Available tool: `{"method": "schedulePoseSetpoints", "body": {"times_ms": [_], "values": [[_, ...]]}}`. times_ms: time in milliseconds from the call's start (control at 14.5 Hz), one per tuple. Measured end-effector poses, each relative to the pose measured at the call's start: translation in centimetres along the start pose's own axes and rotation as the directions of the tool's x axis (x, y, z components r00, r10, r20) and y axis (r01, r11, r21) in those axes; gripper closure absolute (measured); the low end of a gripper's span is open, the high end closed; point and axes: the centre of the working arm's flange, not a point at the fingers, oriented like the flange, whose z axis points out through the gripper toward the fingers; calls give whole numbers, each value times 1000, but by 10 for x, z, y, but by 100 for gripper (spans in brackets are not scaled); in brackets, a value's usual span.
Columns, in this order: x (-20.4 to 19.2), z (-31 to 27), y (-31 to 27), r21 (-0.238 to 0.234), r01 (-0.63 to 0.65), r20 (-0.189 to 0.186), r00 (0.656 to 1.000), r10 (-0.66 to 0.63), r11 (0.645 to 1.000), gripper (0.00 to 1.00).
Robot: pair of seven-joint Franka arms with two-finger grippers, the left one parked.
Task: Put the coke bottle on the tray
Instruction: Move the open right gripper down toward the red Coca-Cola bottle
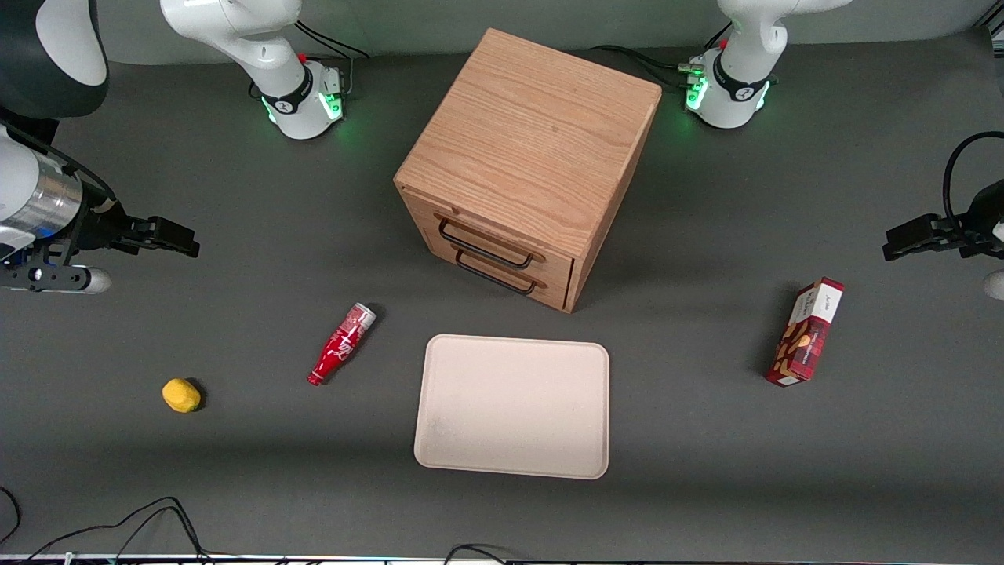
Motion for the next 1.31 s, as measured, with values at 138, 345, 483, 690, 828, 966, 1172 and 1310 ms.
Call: {"method": "schedulePoseSetpoints", "body": {"times_ms": [138, 345, 483, 690, 828, 966, 1172, 1310], "values": [[0, -1, -1, 0, 1, -2, 1000, -1, 1000, 0], [2, -4, -5, 0, 2, -9, 1000, -2, 1000, 0], [8, 0, -10, -1, -46, -4, 999, 46, 999, 0], [25, 32, -32, -18, -121, 44, 992, 122, 992, 0], [39, 65, -65, -31, -153, 65, 986, 155, 988, 0], [52, 103, -99, -43, -188, 71, 979, 191, 981, 0], [68, 159, -122, -67, -281, 85, 955, 286, 957, 0], [73, 195, -124, -59, -328, 67, 941, 332, 943, 0]]}}
